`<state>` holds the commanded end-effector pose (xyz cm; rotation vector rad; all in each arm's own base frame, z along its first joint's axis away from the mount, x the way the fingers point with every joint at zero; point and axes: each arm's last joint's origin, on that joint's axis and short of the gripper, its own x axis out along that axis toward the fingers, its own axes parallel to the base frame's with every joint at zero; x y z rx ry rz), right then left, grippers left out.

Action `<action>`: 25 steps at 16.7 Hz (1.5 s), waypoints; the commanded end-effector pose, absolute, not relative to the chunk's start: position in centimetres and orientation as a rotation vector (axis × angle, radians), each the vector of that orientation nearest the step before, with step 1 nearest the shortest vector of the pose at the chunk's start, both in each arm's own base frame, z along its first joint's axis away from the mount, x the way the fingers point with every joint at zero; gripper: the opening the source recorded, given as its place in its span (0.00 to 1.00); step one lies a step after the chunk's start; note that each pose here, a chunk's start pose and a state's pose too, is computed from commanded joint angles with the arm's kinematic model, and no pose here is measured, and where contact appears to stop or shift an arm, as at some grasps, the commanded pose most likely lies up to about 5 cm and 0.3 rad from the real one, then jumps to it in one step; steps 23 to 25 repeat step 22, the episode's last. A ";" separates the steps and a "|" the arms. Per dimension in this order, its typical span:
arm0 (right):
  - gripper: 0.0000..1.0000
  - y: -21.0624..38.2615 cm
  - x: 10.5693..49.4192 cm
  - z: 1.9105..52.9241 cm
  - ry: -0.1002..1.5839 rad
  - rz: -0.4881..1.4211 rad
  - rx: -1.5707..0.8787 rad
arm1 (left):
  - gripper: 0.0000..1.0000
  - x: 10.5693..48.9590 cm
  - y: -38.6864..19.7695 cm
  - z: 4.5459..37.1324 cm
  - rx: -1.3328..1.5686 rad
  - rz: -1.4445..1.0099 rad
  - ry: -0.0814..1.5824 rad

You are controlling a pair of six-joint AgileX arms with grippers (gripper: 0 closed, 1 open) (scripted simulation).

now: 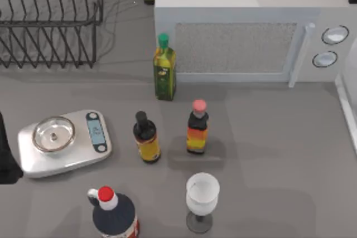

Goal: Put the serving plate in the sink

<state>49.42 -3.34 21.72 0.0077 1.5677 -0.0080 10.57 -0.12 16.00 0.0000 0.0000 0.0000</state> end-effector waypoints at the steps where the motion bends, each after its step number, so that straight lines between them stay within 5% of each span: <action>1: 0.00 -3.3 49.4 21.7 1.568 -0.008 0.008 | 1.00 10.6 -0.1 16.0 0.000 0.000 0.000; 3: 0.00 -3.3 49.4 21.7 1.568 -0.008 0.008 | 1.00 10.6 -0.1 16.0 0.000 0.000 0.000; 16: 0.98 -3.3 49.4 21.7 1.568 -0.008 0.008 | 1.00 10.6 -0.1 16.0 0.000 0.000 0.000; 25: 1.00 -3.3 49.4 21.7 1.568 -0.008 0.008 | 1.00 10.6 -0.1 16.0 0.000 0.000 0.000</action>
